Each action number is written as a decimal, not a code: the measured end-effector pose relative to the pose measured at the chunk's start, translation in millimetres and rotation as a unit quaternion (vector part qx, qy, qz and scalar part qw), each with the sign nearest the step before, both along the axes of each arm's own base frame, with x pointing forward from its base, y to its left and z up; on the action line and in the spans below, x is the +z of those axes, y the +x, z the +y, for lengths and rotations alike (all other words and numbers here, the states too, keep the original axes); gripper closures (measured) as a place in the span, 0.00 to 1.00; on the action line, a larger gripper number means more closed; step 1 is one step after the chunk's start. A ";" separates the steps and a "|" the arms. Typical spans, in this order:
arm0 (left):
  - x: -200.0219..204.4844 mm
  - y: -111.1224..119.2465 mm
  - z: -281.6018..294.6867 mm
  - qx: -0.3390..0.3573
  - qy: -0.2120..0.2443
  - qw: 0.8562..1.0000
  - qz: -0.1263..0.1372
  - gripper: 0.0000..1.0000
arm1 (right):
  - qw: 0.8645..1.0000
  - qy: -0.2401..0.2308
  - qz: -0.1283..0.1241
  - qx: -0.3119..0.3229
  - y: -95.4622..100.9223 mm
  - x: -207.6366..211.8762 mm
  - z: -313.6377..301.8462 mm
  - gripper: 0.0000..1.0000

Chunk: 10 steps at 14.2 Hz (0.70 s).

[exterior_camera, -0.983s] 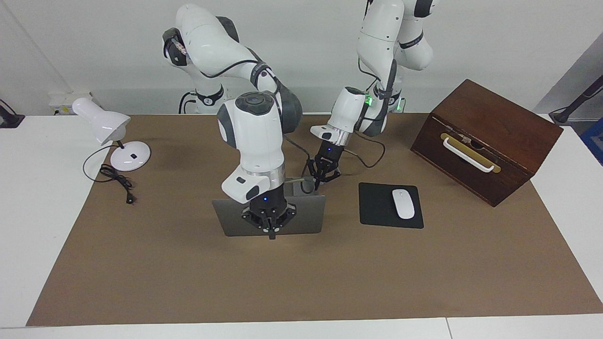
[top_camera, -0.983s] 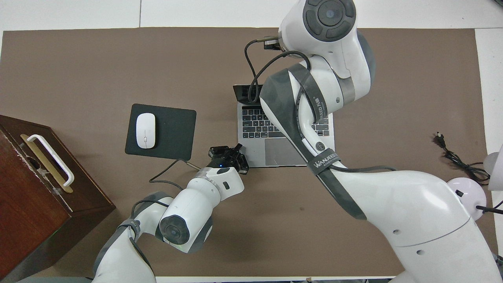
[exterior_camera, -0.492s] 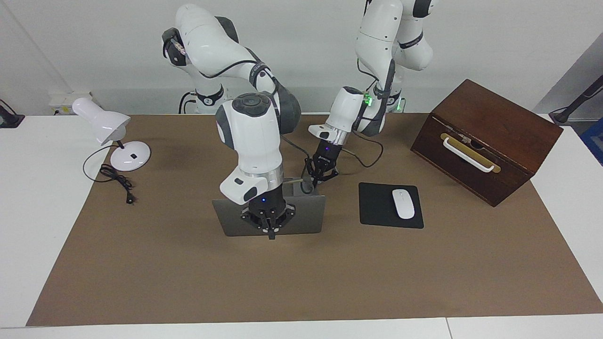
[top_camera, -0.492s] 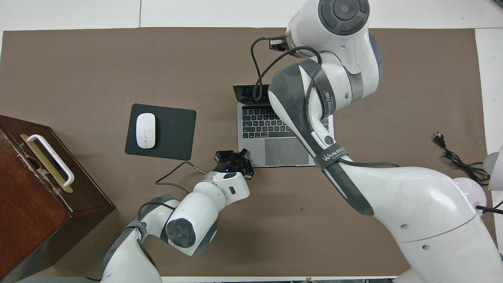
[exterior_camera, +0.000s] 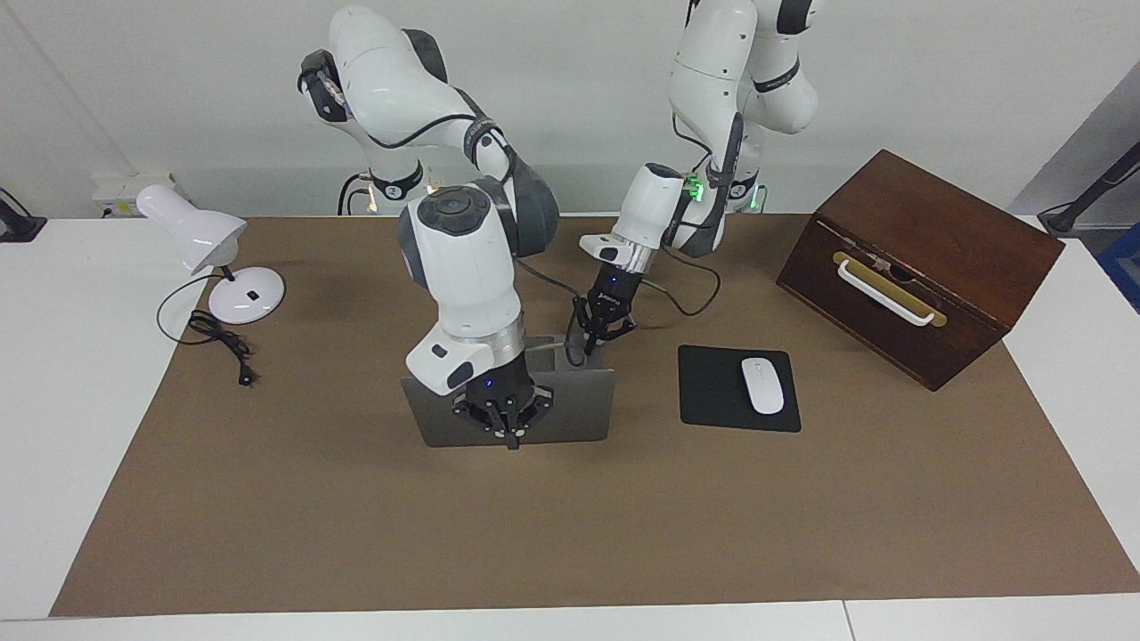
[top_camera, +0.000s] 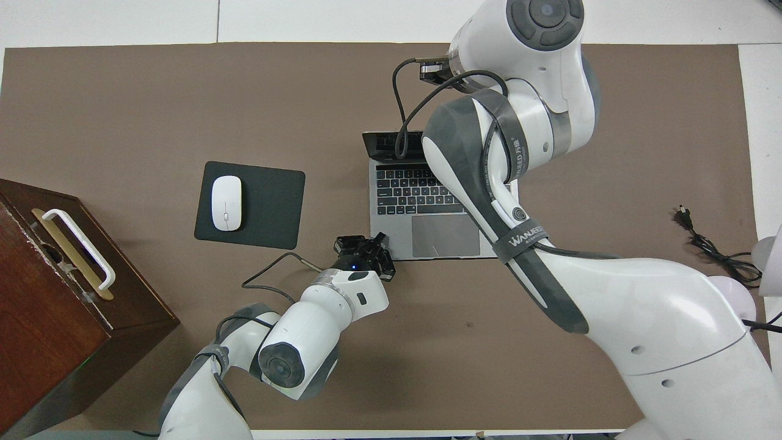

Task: Close laptop with both arms

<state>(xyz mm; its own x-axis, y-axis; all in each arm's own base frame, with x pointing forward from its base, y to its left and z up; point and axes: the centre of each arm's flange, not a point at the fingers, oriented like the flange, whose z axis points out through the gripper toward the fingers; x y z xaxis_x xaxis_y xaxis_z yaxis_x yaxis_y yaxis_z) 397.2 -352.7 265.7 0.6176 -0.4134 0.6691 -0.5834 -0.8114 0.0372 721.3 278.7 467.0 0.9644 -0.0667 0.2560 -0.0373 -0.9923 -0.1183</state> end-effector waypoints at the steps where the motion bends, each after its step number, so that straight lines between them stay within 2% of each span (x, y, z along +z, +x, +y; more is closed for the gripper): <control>1: -0.2 -0.5 0.3 -0.001 0.000 1.000 -0.001 0.99 | 1.000 0.000 0.004 -0.001 -0.9 -2.2 -1.2 0.99; 6: -1.0 -2.6 1.6 -0.008 0.004 1.000 -0.007 0.99 | 1.000 0.000 0.022 0.001 -10.6 -8.8 -0.4 0.99; 10: -1.0 -4.3 3.0 -0.012 0.007 1.000 -0.010 0.99 | 0.999 0.024 0.049 -0.005 -20.8 -16.8 1.5 0.99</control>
